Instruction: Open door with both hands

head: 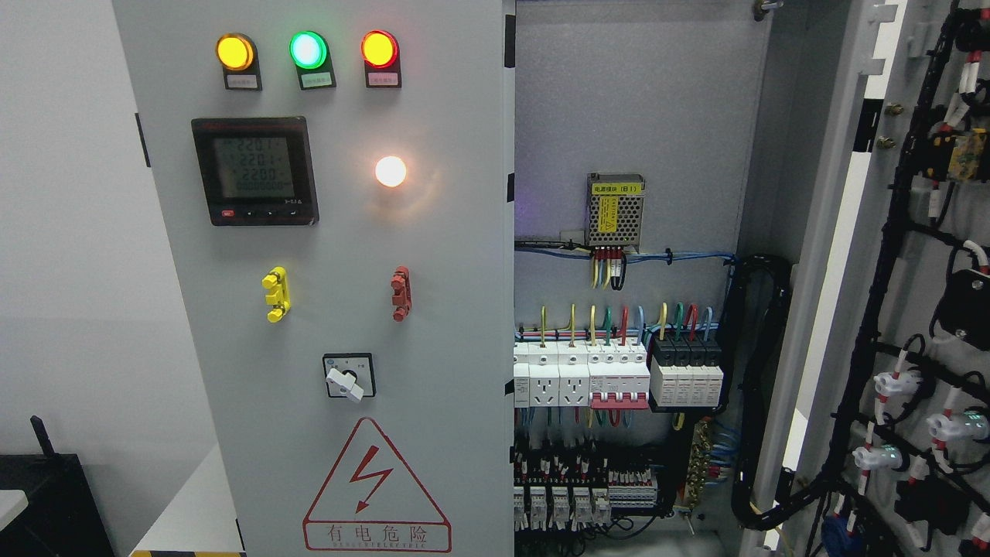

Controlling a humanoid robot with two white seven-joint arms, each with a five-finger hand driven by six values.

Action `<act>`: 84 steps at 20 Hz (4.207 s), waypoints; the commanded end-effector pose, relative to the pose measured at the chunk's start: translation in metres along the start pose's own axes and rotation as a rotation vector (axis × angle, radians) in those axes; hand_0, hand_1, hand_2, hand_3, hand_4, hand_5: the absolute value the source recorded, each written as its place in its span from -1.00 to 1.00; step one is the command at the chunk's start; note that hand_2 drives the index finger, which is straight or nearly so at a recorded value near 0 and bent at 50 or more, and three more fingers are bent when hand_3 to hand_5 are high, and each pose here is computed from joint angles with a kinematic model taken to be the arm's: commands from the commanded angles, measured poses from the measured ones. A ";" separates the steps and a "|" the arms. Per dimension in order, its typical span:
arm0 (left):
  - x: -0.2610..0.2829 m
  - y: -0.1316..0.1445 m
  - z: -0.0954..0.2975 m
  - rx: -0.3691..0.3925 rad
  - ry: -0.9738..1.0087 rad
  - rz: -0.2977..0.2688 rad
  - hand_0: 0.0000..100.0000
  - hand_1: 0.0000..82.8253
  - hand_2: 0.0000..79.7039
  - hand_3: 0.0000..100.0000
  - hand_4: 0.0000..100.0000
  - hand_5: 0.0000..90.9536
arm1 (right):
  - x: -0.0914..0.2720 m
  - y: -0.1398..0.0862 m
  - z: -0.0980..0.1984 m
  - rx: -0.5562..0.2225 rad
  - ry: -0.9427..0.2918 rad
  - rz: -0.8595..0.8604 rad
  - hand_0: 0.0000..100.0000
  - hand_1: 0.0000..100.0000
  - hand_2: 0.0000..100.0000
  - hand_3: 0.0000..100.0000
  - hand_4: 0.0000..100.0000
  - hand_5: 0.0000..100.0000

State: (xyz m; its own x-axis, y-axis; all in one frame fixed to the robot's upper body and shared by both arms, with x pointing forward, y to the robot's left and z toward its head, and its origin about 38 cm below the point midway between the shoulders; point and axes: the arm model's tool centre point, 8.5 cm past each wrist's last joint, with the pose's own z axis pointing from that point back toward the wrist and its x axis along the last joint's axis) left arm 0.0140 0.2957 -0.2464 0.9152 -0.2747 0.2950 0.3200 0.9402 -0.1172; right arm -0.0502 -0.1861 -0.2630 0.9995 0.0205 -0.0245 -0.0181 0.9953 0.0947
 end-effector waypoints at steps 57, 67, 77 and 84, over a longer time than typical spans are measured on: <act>-0.048 -0.083 -0.008 -0.018 0.175 0.297 -1.00 -1.00 -1.00 -1.00 -0.94 -1.00 | 0.054 -0.008 0.211 0.115 -1.075 0.040 -0.79 -1.00 -1.00 -1.00 -1.00 -1.00; -0.038 -0.084 -0.012 -0.021 0.157 0.295 -1.00 -1.00 -1.00 -1.00 -0.94 -1.00 | 0.096 0.002 0.248 0.152 -1.276 0.045 -0.79 -1.00 -1.00 -1.00 -1.00 -1.00; -0.037 -0.086 -0.013 -0.026 0.156 0.298 -1.00 -1.00 -1.00 -1.00 -0.94 -1.00 | 0.154 0.009 0.285 0.188 -1.511 0.086 -0.79 -1.00 -1.00 -1.00 -1.00 -1.00; -0.037 -0.086 -0.013 -0.026 0.156 0.298 -1.00 -1.00 -1.00 -1.00 -0.94 -1.00 | 0.192 0.012 0.311 0.203 -1.654 0.107 -0.79 -1.00 -1.00 -1.00 -1.00 -1.00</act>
State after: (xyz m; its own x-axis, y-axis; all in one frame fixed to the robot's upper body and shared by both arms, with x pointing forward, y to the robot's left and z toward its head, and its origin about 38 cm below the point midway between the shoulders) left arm -0.0491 0.2260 -0.2588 0.9964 -0.0190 0.0828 0.0351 0.9799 -0.1964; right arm 0.1135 -0.2023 0.0071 0.1025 -0.1436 0.9843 -0.1866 0.9692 0.1609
